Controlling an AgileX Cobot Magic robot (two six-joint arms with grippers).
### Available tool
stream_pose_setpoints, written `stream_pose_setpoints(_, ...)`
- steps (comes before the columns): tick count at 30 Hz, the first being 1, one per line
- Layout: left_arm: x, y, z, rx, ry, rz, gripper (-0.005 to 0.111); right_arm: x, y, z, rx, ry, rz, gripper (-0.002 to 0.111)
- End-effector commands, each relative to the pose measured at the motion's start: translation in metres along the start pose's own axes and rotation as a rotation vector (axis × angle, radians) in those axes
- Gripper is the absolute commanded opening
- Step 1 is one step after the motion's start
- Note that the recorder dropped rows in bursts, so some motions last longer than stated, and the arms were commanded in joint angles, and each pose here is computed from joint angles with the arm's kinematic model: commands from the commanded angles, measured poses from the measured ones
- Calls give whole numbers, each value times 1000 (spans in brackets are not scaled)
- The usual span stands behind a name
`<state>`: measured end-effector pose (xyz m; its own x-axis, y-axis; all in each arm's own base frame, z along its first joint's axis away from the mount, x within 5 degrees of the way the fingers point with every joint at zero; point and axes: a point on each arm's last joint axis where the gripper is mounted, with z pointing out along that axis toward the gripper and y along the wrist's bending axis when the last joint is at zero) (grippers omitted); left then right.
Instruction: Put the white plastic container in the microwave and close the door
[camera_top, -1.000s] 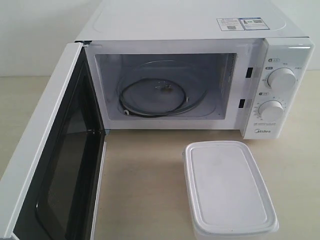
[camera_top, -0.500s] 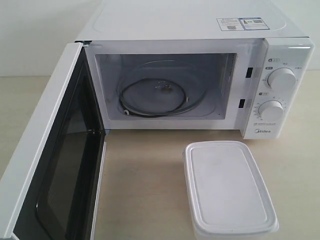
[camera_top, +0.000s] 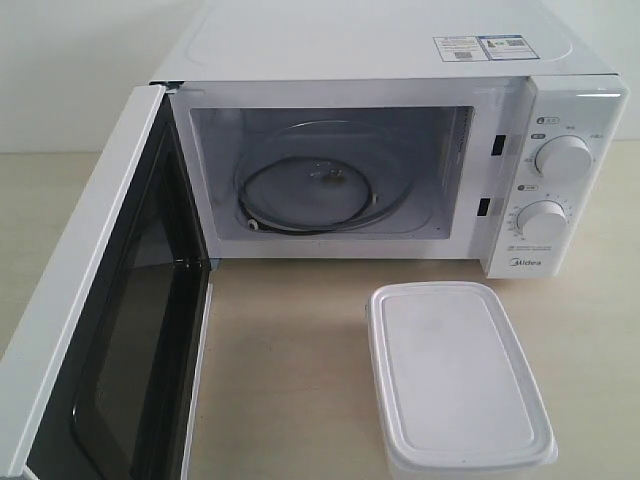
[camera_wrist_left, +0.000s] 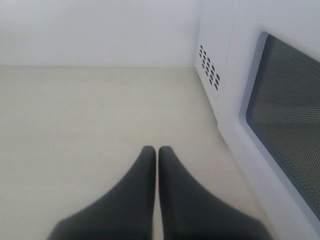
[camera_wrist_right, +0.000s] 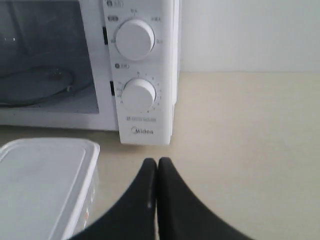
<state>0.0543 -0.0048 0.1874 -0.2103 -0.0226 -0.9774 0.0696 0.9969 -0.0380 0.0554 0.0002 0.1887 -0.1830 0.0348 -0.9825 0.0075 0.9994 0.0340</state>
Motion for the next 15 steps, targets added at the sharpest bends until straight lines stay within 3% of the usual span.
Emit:
stream_pose_setpoints(1, 1, 0, 0, 1, 3, -13, 4, -14, 0, -2, 6, -160, -9, 0)
stream_pose_setpoints(12, 1, 0, 0, 1, 1, -13, 4, -55, 0, -19, 8, -658, -2, 0)
stream_pose_setpoints(15, 1, 0, 0, 1, 1, -13, 4, -63, 0, -22, 13, -662, -12, 0)
